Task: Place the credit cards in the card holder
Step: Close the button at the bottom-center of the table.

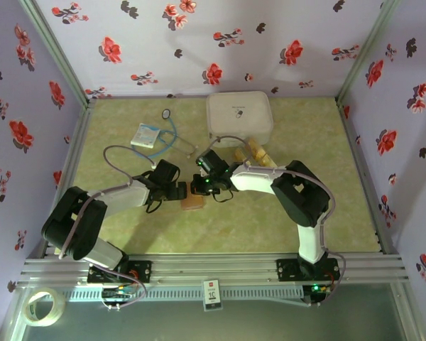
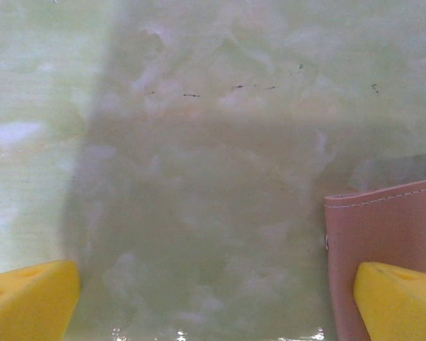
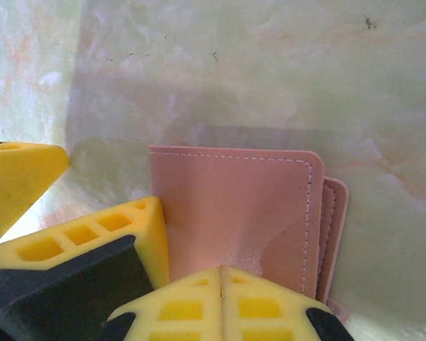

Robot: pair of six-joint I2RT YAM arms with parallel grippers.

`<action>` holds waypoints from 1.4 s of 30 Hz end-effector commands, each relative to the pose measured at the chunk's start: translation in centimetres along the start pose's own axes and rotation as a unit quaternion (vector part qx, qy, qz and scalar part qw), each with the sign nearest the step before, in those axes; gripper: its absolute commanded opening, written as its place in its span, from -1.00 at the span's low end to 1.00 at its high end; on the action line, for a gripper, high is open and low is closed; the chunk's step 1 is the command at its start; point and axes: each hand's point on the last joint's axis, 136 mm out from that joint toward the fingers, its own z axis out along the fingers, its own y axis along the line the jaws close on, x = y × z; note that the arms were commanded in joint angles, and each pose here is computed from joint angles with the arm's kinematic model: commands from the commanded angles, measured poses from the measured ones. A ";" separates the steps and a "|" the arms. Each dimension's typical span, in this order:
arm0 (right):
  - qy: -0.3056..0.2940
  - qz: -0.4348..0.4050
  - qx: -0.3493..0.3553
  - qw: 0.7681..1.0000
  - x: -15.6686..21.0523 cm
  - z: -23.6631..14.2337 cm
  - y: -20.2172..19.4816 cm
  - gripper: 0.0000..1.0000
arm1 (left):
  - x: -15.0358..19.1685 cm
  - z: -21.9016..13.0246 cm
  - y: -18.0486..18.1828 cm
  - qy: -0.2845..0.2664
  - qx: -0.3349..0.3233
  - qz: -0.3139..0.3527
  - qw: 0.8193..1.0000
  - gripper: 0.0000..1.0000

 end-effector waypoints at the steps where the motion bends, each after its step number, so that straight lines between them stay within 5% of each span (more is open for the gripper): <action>1: 0.021 0.008 0.018 1.000 1.8 1.3 -1.7 -1.00 | 1.9 0.9 1.5 0.026 -0.029 0.002 0.999 0.99; 22: 0.038 0.012 0.064 0.997 6.8 2.3 -6.4 -1.00 | 1.9 0.8 1.4 0.028 -0.030 0.000 0.999 0.99; 34: -0.018 -0.011 -0.007 1.000 0.7 -1.7 0.3 -1.00 | 1.8 0.7 1.4 0.028 -0.031 0.001 0.999 0.99; 42: -0.033 -0.011 -0.010 0.999 -1.1 -2.2 0.9 -1.00 | 1.7 0.7 1.3 0.027 -0.030 0.002 0.999 0.99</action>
